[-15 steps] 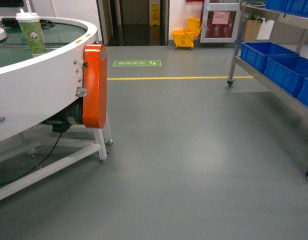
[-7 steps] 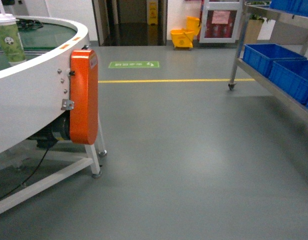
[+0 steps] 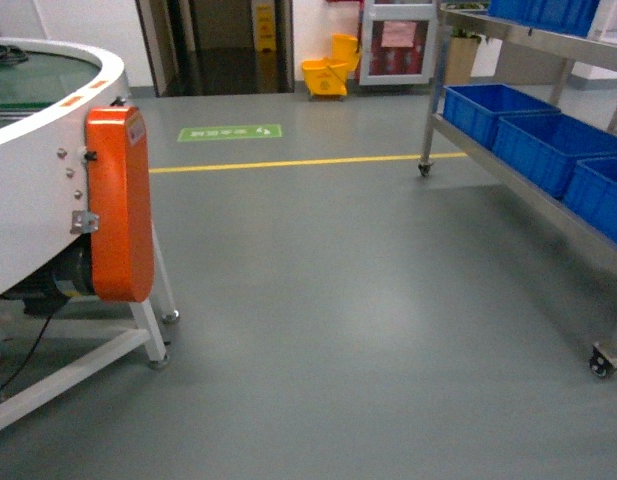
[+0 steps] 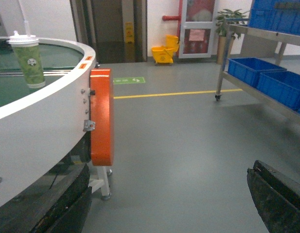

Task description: Pick red block from blue box to shelf

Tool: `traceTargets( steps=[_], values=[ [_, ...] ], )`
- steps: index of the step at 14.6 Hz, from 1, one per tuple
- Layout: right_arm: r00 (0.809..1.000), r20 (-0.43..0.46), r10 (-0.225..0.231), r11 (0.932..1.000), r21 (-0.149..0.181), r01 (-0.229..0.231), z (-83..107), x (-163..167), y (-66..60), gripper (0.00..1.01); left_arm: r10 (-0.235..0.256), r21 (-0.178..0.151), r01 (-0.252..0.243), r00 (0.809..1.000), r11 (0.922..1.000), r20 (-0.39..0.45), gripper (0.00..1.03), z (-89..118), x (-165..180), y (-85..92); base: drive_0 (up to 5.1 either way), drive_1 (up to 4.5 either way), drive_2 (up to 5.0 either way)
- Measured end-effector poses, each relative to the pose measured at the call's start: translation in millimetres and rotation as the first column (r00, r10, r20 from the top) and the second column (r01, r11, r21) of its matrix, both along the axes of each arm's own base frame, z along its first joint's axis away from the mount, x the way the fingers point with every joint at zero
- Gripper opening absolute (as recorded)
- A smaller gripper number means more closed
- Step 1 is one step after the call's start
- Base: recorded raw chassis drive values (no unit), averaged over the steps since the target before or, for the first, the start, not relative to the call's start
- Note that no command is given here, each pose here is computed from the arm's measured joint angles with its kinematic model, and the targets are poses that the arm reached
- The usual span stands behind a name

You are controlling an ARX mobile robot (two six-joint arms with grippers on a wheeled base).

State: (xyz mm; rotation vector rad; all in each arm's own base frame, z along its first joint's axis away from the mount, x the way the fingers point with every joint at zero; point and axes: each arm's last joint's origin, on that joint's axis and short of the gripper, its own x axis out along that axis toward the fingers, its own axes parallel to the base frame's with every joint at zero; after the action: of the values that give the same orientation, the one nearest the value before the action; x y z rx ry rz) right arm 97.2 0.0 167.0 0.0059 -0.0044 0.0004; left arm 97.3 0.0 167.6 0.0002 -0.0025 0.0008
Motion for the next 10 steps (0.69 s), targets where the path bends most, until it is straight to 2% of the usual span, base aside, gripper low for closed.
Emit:
traceTargets(
  steps=[10],
  values=[
    [1.0,0.0,0.0,1.0,0.0,0.0,0.0,0.0,0.0,0.28,0.0,0.0,0.0,1.0,1.0,0.0,0.98,0.0,0.0,0.0,-1.5,-1.55,-1.5]
  ],
)
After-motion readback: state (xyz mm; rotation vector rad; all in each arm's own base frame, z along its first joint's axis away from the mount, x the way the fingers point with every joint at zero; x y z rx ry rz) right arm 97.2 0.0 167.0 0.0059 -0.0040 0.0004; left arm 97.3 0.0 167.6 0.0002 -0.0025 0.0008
